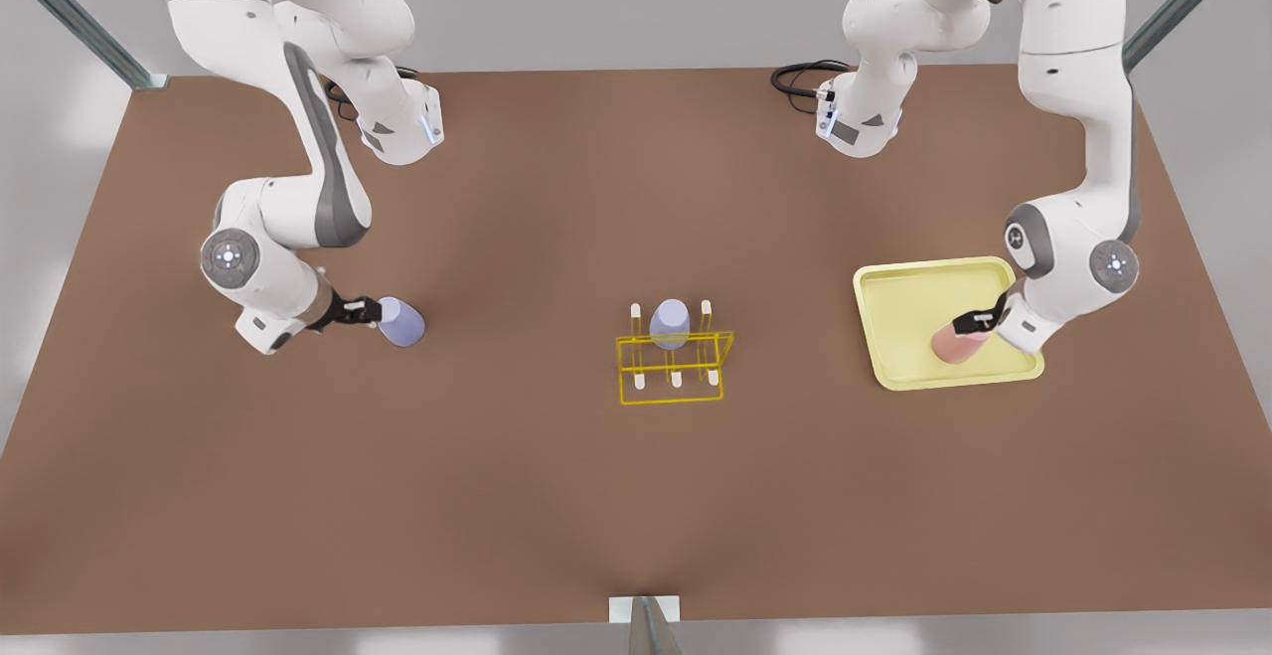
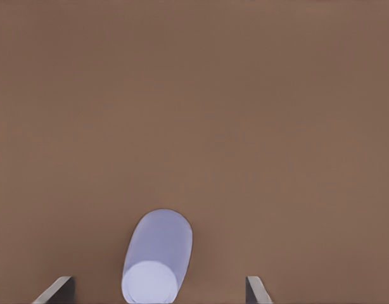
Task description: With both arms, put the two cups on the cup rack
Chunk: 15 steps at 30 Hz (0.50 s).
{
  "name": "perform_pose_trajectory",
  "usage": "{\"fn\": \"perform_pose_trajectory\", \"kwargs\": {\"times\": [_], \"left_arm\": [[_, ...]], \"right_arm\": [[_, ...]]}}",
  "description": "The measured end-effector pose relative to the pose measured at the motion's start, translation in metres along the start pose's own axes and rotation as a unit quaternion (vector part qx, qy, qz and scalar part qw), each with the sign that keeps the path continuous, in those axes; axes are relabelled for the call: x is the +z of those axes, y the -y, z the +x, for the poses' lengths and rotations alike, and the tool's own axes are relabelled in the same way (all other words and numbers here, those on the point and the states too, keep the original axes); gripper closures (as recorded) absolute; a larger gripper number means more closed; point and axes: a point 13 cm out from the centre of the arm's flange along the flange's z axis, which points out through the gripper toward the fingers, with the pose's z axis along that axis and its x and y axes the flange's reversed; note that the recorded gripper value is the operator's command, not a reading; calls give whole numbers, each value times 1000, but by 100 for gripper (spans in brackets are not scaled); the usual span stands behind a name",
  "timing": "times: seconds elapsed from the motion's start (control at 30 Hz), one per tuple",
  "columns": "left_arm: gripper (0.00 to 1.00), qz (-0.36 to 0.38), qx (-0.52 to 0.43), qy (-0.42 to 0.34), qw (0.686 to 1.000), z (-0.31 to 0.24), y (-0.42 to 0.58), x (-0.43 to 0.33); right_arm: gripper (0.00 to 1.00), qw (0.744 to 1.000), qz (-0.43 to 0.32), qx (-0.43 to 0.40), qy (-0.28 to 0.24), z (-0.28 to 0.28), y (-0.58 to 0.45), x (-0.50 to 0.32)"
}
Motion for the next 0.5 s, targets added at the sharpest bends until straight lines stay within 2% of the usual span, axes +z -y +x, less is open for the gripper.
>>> {"fn": "perform_pose_trajectory", "kwargs": {"times": [0.17, 0.47, 0.5], "left_arm": [[0, -3, 24, -6, 1000, 7, 1, 21], [0, -11, 50, -21, 998, 11, -6, 59], [5, -11, 52, -21, 998, 11, -6, 60]], "right_arm": [[0, 1000, -6, -8, 28, -2, -18, 27], [0, 999, -5, -14, 44, 3, -28, 63], [0, 999, -5, -14, 42, 5, -28, 68]]}}
